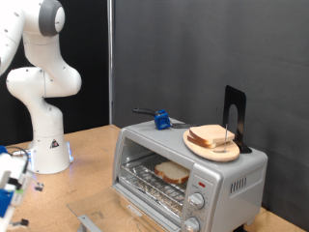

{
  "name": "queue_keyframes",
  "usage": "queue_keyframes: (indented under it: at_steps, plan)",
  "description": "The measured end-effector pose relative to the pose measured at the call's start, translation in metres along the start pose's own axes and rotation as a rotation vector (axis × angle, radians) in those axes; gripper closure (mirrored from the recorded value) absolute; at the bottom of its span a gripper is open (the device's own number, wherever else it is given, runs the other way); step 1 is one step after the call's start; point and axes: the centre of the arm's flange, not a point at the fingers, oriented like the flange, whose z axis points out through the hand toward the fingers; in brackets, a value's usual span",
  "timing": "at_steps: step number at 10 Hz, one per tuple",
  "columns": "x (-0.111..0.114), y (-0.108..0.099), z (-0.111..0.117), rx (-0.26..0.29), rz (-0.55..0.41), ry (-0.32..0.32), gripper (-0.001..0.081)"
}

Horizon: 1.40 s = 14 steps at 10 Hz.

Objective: Make a piece of toast with the oven

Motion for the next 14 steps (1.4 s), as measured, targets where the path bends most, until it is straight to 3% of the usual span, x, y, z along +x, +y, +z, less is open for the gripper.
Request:
queue_keyframes:
  at_steps: [4,7,10,14]
  plan:
    - [0.003,-0.006,0.075,-0.039,-0.003,-0.133,-0.0003]
    - [-0.005,-0.006,0.112,-0.052,0.013,-0.16,-0.0003]
    - [-0.014,-0.011,0.125,-0.033,0.011,-0.195,-0.0003]
    - [-0.041,-0.026,0.12,0.021,-0.026,-0.315,-0.0003]
